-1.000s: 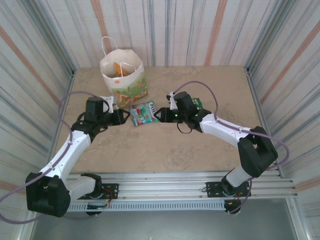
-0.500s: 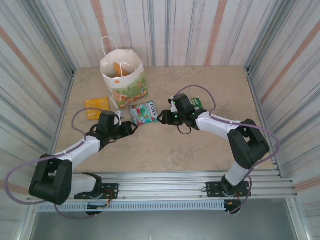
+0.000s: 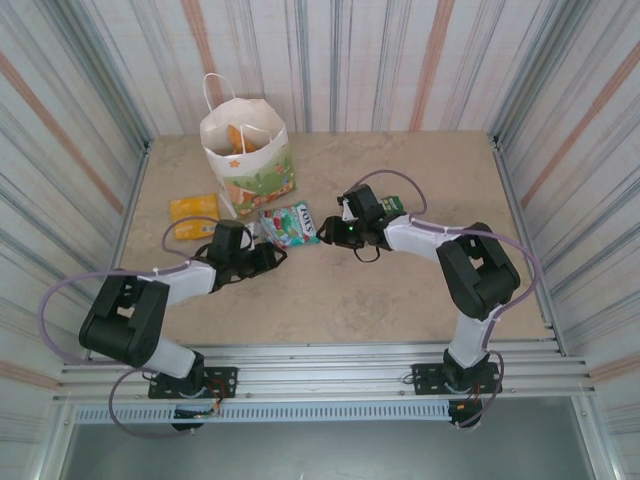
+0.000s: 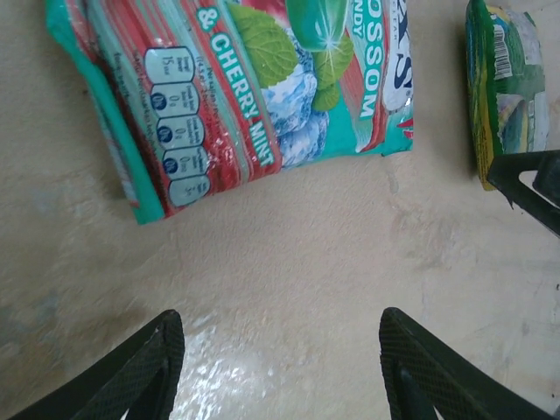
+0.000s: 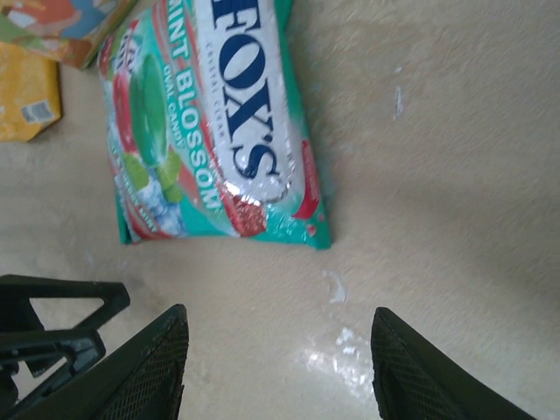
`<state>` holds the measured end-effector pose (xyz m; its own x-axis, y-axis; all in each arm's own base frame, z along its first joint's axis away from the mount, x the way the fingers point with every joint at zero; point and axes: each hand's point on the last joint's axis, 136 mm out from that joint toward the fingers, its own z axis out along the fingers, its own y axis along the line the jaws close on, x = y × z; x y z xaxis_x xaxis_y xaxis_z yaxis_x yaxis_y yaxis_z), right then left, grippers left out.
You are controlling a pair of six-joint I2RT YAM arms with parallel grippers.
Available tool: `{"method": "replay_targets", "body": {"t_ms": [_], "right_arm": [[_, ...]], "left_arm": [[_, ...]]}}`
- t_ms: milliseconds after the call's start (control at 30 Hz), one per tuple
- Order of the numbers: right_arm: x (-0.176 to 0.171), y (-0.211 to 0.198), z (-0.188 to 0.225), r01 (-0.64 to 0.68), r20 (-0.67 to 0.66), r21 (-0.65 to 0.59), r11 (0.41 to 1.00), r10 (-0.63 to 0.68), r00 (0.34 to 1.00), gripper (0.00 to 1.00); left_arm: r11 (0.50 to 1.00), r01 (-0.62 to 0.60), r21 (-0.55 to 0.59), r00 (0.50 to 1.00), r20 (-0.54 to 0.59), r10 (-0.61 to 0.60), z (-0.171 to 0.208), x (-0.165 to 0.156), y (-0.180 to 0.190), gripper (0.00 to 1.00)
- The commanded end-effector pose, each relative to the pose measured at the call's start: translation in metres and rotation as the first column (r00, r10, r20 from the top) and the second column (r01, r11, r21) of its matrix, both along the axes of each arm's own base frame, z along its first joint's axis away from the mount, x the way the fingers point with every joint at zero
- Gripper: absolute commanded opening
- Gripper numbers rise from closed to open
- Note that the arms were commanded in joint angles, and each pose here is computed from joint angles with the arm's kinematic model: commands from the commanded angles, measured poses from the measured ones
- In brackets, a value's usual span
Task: Place the snacks into the paper bag
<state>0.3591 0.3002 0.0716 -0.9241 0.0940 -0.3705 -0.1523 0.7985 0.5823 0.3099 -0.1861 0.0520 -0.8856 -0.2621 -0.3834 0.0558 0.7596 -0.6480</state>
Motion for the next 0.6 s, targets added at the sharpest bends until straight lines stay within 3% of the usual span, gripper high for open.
{"method": "replay_targets", "body": {"t_ms": [0, 300, 567], "right_arm": [[0.012, 0.003, -0.003, -0.003, -0.007, -0.009, 1.0, 0.003, 1.0, 0.56], [0.04, 0.021, -0.012, -0.056, -0.025, 0.005, 0.998, 0.056, 0.998, 0.53], [0.052, 0.03, -0.03, -0.083, -0.057, -0.001, 0.997, 0.083, 0.995, 0.56]], "left_arm": [[0.999, 0.019, -0.047, 0.999, 0.043, -0.017, 0.014, 0.016, -0.013, 0.62], [0.997, -0.059, 0.049, 0.993, 0.107, 0.053, 0.02, 0.031, 0.006, 0.6], [0.994, -0.092, 0.066, 0.99, 0.111, 0.085, 0.021, 0.044, 0.028, 0.58]]}}
